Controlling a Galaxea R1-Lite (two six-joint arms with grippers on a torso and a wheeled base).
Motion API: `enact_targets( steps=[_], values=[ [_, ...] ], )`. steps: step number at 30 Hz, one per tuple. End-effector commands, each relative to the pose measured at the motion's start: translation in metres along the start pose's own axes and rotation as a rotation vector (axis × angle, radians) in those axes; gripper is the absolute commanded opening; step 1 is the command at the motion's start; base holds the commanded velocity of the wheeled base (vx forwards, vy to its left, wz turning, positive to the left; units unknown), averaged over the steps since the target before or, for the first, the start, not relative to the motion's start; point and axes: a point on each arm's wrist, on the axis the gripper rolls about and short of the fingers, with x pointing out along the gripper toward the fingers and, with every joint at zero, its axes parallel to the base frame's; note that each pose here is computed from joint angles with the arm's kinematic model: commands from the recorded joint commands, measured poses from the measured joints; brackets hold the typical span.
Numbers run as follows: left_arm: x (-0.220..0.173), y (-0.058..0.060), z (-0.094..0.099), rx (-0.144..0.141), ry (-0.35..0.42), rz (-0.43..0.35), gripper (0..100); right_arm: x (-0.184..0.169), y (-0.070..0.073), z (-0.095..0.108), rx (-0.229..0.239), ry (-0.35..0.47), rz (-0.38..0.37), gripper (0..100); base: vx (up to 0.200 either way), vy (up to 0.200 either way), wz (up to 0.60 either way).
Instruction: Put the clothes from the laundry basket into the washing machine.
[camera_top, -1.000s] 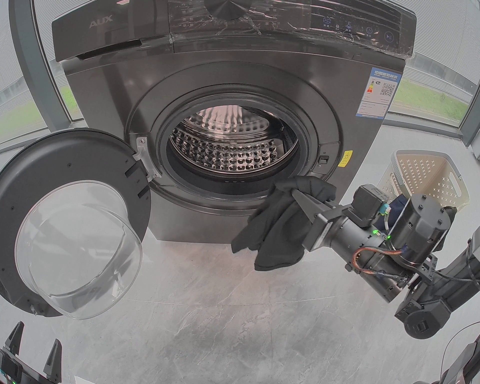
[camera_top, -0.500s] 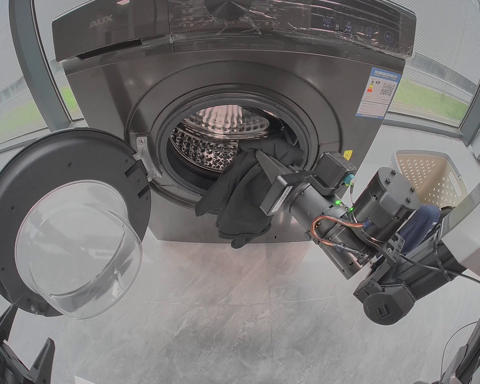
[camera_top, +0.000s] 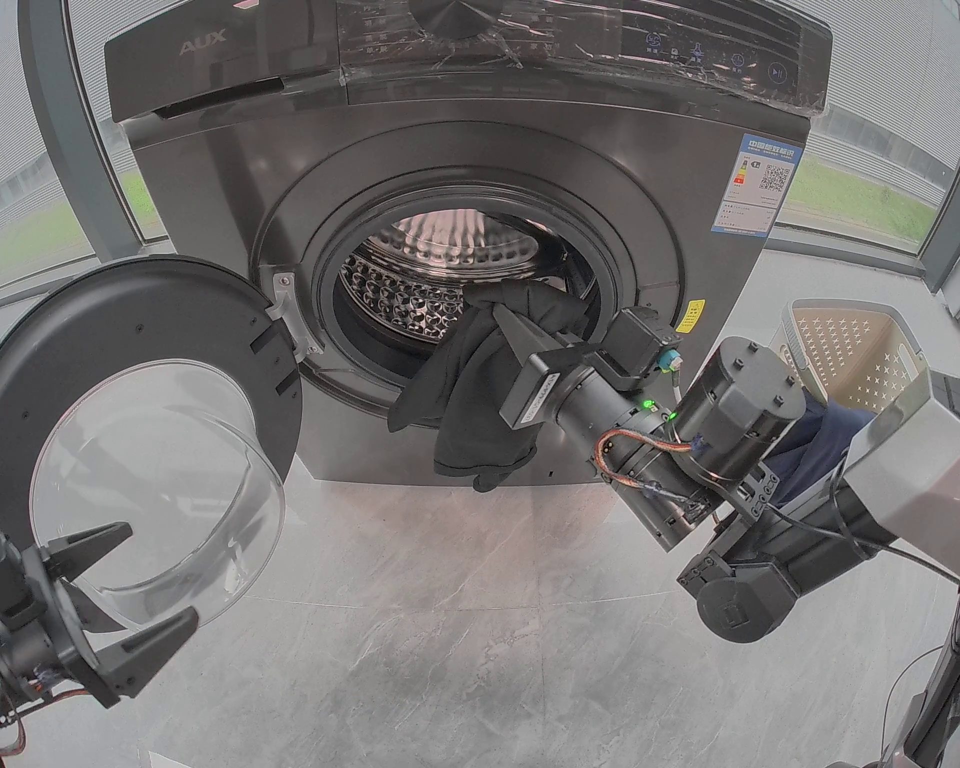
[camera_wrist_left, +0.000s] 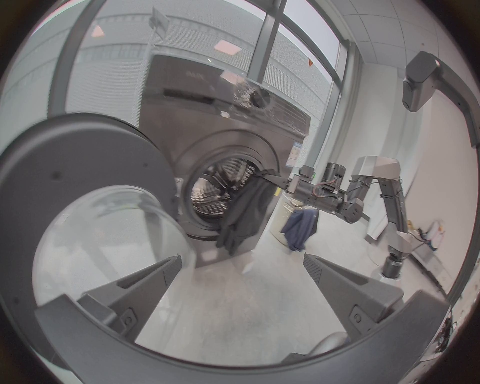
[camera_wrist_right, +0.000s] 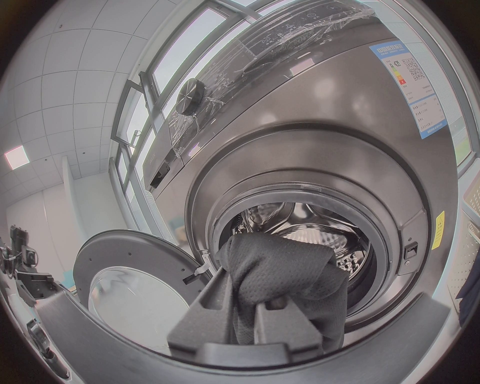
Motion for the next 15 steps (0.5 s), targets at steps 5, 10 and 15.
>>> enact_targets(
  steps=[5,10,15],
  values=[
    [0.12,-0.008,-0.012,-0.081,0.248,-0.375,100,0.002,-0.001,-0.007,0.0,0.007,0.003,0,0.0,0.0,0.0],
    [0.138,-0.008,0.001,-0.099,0.22,-0.432,100,0.002,0.001,-0.005,0.0,0.004,0.004,0,0.0,0.0,0.0],
    [0.158,-0.007,0.002,-0.125,0.236,-0.463,100,0.002,0.003,-0.005,0.003,0.005,0.008,0,0.0,0.0,0.0]
  ],
)
